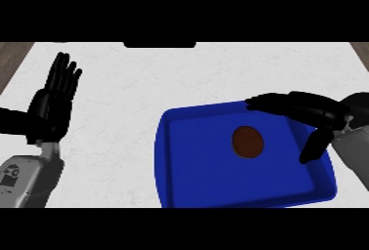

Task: Pick the cupcake from the tray and place it in the pot

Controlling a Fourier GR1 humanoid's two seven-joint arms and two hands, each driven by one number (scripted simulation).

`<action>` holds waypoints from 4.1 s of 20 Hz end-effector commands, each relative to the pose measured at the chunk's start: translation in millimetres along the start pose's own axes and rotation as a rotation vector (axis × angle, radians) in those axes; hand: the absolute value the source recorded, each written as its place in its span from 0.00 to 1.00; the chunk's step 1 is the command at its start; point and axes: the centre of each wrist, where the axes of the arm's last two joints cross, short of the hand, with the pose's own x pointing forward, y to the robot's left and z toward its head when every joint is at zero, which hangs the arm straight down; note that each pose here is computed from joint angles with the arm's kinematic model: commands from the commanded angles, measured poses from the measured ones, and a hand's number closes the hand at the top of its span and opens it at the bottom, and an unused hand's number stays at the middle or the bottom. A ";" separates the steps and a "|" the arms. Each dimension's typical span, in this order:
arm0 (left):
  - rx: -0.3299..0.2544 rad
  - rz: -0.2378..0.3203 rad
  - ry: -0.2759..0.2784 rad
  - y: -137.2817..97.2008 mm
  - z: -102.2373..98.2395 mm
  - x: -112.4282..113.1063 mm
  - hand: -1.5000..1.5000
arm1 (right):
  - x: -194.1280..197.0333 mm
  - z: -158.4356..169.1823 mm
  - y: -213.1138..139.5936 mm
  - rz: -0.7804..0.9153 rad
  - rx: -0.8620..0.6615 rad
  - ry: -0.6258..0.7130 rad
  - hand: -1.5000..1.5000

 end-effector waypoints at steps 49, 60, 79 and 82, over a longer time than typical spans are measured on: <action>0.006 -0.009 0.002 17.9 18.8 -4.9 0.50 | 14.1 -52.3 102.5 0.229 -0.208 -0.102 1.00; 0.015 -0.006 0.011 6.9 4.2 3.9 0.50 | 60.8 -107.8 22.8 0.062 -0.722 0.769 1.00; 0.034 -0.013 0.016 15.5 15.4 -0.7 0.50 | 148.5 -22.7 -63.8 0.298 -1.282 1.456 1.00; 0.024 -0.008 0.015 6.1 -6.2 11.4 0.50 | 149.4 2.8 -73.6 0.253 -1.262 1.501 1.00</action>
